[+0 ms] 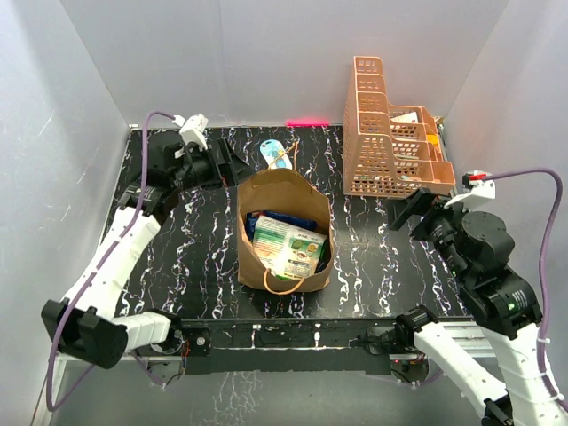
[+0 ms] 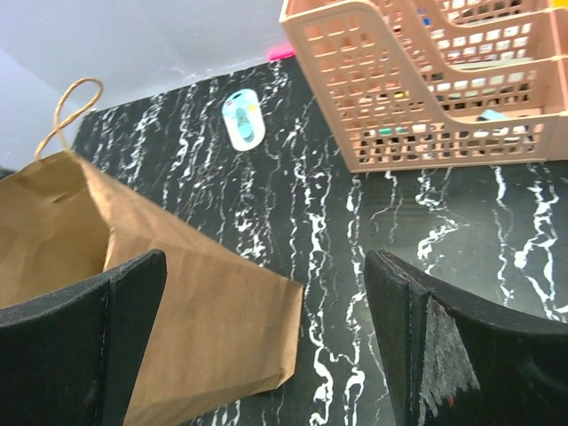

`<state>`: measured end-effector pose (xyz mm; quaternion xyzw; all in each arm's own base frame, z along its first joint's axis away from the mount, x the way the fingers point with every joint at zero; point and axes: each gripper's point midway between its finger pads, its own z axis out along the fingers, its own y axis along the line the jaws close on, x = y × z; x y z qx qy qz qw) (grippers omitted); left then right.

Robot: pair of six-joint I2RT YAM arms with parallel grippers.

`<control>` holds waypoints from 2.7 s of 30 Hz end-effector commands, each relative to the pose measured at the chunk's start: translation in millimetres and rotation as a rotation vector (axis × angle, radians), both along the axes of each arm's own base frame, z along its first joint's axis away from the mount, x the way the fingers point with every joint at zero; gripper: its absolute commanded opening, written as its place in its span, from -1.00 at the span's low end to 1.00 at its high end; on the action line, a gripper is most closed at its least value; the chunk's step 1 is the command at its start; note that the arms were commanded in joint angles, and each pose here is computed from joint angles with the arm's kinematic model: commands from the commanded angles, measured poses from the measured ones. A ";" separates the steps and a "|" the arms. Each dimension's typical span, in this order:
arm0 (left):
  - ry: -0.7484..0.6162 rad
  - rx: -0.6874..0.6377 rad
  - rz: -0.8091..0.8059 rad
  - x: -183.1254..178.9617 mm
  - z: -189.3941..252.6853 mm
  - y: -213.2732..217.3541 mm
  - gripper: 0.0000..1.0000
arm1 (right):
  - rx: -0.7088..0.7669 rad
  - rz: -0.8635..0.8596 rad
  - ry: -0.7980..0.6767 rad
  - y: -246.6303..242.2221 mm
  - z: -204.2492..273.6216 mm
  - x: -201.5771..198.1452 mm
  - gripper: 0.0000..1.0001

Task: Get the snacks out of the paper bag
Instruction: Adjust the paper bag at the center of the board.

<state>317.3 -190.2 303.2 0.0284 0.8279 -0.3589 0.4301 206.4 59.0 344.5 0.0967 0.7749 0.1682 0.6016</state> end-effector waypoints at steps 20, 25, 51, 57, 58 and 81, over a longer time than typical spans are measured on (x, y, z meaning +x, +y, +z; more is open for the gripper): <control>0.151 -0.500 -0.496 8.6 53.5 -116.8 0.72 | 0.182 0.176 -0.015 34.4 -0.2 -21.5 0.96; 0.137 -0.508 -0.507 7.4 62.5 -120.5 0.47 | 0.179 0.169 -0.006 34.5 -4.0 -18.5 0.96; 0.067 -0.492 -0.508 5.1 88.2 -129.3 -0.80 | 0.145 0.197 0.016 37.2 -17.7 -19.8 0.96; 0.014 -0.450 -0.426 9.8 102.4 -120.8 -1.00 | 0.091 0.586 -0.031 90.4 -5.9 -38.7 0.96; 0.014 -0.449 -0.422 10.0 103.2 -120.4 -1.00 | 0.079 0.674 -0.039 101.0 -2.7 -43.5 0.96; -0.192 -0.154 0.103 14.4 142.5 -9.7 -1.00 | 0.106 0.691 0.101 134.3 1.9 28.9 0.96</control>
